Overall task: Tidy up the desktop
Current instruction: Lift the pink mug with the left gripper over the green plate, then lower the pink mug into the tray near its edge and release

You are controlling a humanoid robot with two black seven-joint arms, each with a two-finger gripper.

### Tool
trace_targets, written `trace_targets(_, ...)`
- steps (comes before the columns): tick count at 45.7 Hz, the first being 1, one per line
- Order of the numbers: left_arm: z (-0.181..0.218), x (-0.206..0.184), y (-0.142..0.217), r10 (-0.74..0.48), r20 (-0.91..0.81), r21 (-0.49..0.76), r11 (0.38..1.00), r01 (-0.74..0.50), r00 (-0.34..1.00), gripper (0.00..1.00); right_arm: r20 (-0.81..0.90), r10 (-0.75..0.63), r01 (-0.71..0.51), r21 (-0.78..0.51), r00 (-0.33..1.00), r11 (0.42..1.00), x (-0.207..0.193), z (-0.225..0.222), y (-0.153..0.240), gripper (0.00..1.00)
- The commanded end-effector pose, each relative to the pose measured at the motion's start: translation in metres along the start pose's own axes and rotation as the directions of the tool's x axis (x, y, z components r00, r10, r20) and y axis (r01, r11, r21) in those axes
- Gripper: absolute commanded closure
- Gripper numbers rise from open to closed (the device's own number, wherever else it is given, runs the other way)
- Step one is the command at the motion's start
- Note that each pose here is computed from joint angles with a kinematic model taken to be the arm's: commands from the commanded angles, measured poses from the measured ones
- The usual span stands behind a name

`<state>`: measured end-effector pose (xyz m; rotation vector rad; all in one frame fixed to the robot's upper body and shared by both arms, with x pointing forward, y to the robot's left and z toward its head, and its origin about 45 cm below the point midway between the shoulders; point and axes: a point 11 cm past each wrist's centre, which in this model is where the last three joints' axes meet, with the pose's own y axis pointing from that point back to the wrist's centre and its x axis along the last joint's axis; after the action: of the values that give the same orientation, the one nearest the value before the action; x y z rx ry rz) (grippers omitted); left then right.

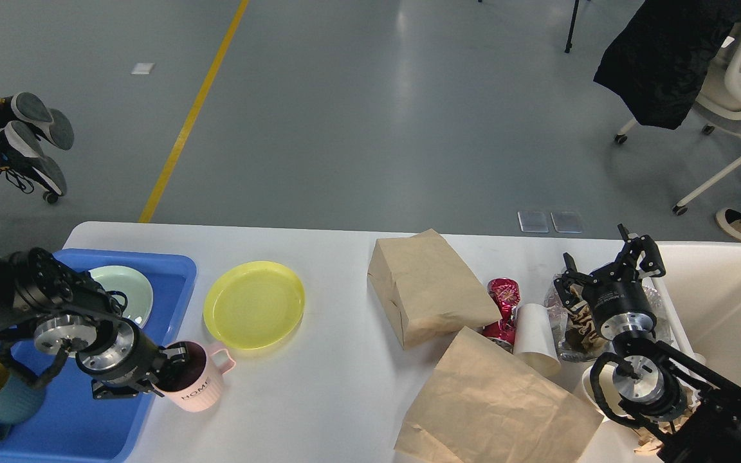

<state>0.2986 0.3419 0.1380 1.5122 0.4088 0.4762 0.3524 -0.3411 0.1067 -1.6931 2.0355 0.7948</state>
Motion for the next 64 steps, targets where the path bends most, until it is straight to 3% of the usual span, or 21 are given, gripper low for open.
trace_targets(1, 0.006, 0.009, 0.034, -0.019, 0.008, -0.019, 1.000, 0.019, 1.000, 1.00, 0.000, 0.001, -0.001, -0.001, 1.000, 1.000, 0.001, 0.000, 0.000, 0.00)
trace_targets(13, 0.033, 0.017, 0.136, 0.090, 0.121, -0.023, 0.996, -0.087, 0.989, 1.00, -0.001, 0.003, -0.003, -0.001, 1.000, 1.000, 0.001, 0.000, 0.000, 0.00)
trace_targets(22, 0.060, 0.005, 0.232, 0.052, 0.232, -0.084, 0.996, -0.034, 0.971, 1.00, -0.001, 0.001, -0.001, 0.000, 1.000, 1.000, 0.001, 0.000, 0.000, 0.00)
trace_targets(28, 0.065, -0.004, 0.262, 0.041, 0.272, -0.095, 0.995, -0.016, 0.961, 1.00, -0.001, 0.003, -0.003, -0.001, 1.000, 1.000, 0.001, 0.000, 0.000, 0.00)
trace_targets(40, 0.050, 0.007, 0.255, 0.057, 0.267, -0.043, 0.998, -0.047, 0.962, 1.00, 0.000, 0.000, 0.000, 0.000, 1.000, 1.000, 0.000, 0.000, 0.000, 0.00)
trace_targets(51, -0.008, 0.034, 0.205, 0.001, 0.197, 0.001, 1.000, -0.001, 0.980, 1.00, 0.000, 0.001, -0.001, -0.001, 1.000, 1.000, 0.001, 0.000, 0.000, 0.00)
trace_targets(58, -0.065, 0.058, 0.172, 0.008, 0.102, 0.018, 1.000, -0.010, 0.995, 1.00, -0.001, 0.003, -0.003, -0.001, 1.000, 1.000, 0.001, 0.000, 0.000, 0.00)
trace_targets(64, -0.084, 0.070, 0.126, -0.012, 0.077, 0.007, 1.000, 0.011, 0.997, 1.00, 0.000, 0.001, -0.001, -0.001, 1.000, 1.000, 0.001, 0.000, 0.000, 0.00)
